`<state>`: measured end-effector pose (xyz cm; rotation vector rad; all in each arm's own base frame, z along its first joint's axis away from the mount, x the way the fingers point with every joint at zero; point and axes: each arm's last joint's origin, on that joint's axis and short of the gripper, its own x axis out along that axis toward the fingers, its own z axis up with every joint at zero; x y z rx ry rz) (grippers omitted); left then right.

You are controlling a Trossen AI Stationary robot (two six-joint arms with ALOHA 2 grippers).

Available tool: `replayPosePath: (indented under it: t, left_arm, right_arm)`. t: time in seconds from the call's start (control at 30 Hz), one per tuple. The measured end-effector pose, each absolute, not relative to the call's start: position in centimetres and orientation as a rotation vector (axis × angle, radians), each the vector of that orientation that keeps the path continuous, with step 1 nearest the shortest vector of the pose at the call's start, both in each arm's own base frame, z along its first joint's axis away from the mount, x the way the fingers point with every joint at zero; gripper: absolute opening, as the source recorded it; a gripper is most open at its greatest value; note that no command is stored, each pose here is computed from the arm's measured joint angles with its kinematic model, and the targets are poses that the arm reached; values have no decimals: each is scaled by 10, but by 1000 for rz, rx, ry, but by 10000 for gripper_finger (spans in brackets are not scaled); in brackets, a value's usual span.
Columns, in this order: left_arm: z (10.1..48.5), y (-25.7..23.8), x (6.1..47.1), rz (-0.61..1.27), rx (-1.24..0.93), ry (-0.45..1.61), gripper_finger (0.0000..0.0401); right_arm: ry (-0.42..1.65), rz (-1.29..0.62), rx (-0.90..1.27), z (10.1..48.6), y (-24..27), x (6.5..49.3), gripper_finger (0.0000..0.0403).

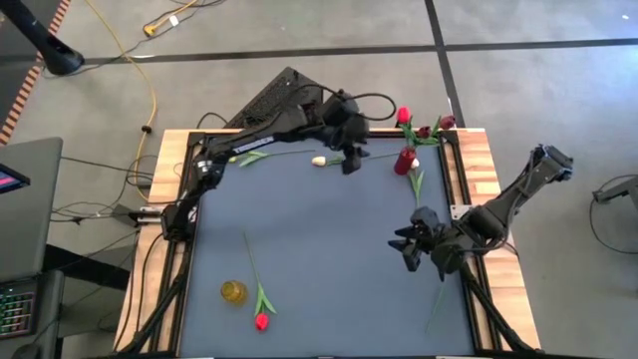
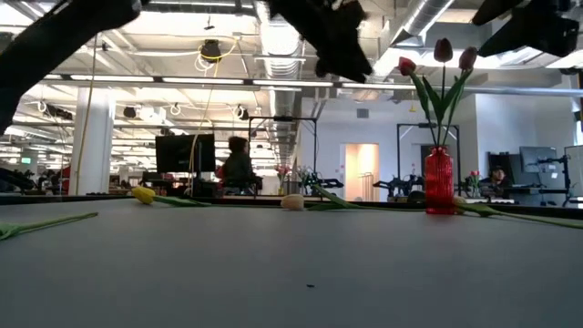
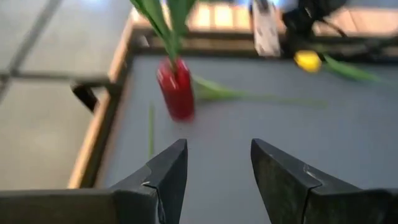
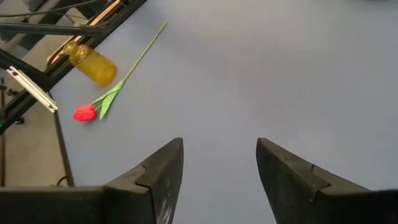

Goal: Sort flowers into vase by color
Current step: Put the red flower into the red vase

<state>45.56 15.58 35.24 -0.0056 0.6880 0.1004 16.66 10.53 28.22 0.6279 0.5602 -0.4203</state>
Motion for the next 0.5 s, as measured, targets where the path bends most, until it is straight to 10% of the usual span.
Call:
replayPosePath:
  t: [0.5]
  left_arm:
    - [407,40,351,-111,-83,1170,165]
  right_arm:
    - [554,-421,458,285,91,178,227]
